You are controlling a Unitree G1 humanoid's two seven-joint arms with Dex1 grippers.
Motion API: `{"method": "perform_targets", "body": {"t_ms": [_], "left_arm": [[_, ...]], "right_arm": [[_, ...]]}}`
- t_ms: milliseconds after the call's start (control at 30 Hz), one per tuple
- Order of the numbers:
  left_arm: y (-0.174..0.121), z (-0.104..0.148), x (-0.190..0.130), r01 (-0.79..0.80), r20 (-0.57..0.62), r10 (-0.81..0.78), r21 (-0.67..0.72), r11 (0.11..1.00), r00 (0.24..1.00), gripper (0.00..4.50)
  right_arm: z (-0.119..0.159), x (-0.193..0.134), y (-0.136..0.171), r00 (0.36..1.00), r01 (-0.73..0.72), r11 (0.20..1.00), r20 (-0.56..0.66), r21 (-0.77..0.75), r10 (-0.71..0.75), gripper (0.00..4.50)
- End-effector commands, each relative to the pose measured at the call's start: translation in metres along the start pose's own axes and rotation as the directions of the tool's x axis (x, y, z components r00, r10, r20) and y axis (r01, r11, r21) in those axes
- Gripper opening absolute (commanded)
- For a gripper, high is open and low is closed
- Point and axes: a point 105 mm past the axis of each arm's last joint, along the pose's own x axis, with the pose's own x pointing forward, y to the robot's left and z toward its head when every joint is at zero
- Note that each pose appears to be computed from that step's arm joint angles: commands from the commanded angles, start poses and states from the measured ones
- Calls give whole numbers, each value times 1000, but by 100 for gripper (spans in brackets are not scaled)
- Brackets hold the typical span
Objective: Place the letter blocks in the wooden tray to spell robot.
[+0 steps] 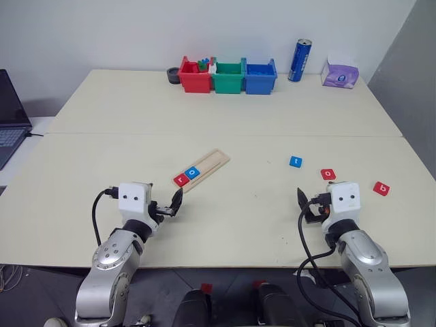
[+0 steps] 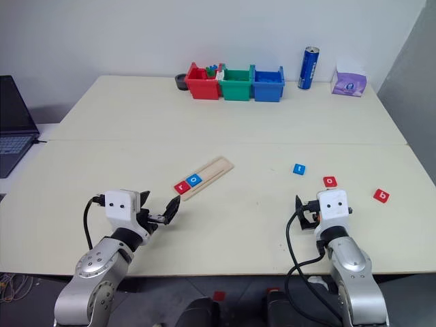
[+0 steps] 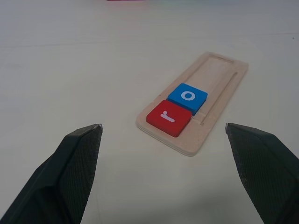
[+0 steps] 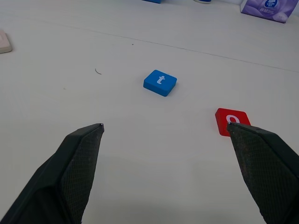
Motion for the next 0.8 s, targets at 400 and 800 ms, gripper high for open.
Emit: {"method": "perform_targets", "body": {"t_ms": [400,800], "left_arm": [[-4,13,0,13,58,-13,13,1000,998,446],[-2,19,6,34,70,-36,27,999,997,446]], "right_arm": [[13,-2,1,999,10,1000,48,-8,-10,450],[21,2,-4,997,-2,999,74,-33,4,450]]}}
